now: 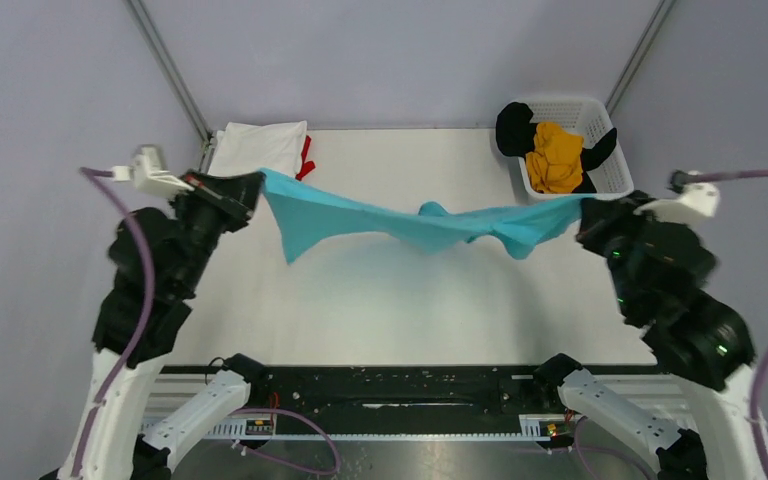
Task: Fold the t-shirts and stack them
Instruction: Flatten out the tshirt
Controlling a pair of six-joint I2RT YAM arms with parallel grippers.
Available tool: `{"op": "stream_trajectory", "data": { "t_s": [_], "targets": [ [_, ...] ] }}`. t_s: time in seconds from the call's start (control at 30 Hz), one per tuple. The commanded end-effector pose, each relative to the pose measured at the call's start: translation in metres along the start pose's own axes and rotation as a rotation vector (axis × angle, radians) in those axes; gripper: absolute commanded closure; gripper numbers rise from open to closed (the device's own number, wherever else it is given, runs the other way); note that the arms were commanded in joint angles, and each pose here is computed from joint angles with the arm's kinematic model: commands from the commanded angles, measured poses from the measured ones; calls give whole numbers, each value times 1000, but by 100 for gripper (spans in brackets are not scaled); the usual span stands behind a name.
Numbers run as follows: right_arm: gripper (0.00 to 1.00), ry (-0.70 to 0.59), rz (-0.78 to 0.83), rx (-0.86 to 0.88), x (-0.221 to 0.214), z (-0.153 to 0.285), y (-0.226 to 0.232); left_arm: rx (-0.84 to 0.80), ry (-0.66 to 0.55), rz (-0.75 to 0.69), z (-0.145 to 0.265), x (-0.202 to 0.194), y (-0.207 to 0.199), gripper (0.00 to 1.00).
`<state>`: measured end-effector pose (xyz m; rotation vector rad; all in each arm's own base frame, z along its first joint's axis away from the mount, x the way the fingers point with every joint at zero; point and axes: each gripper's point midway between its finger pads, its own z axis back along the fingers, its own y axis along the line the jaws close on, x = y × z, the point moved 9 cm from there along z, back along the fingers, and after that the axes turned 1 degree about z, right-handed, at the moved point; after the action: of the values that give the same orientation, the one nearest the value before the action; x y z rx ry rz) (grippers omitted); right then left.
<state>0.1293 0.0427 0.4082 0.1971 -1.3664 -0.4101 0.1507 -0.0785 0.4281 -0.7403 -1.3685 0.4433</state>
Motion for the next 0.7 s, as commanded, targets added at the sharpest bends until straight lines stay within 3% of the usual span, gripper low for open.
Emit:
{"op": "stream_trajectory", "data": {
  "t_s": [0.0, 0.17, 0.33, 0.5, 0.67],
  "targets": [
    [100, -154, -4, 74, 62, 46, -11, -185, -153, -37, 50, 66, -53, 100],
    [100, -268, -42, 277, 119, 105, -17, -378, -239, -75, 109, 113, -93, 100],
    [100, -332, -37, 441, 151, 151, -25, -486, -295, -92, 151, 131, -104, 100],
    [100, -361, -17, 521, 165, 165, -22, -531, -294, -95, 162, 131, -106, 100],
    [100, -370, -12, 496, 164, 156, -18, -494, -278, -96, 151, 127, -102, 100]
  ]
}}
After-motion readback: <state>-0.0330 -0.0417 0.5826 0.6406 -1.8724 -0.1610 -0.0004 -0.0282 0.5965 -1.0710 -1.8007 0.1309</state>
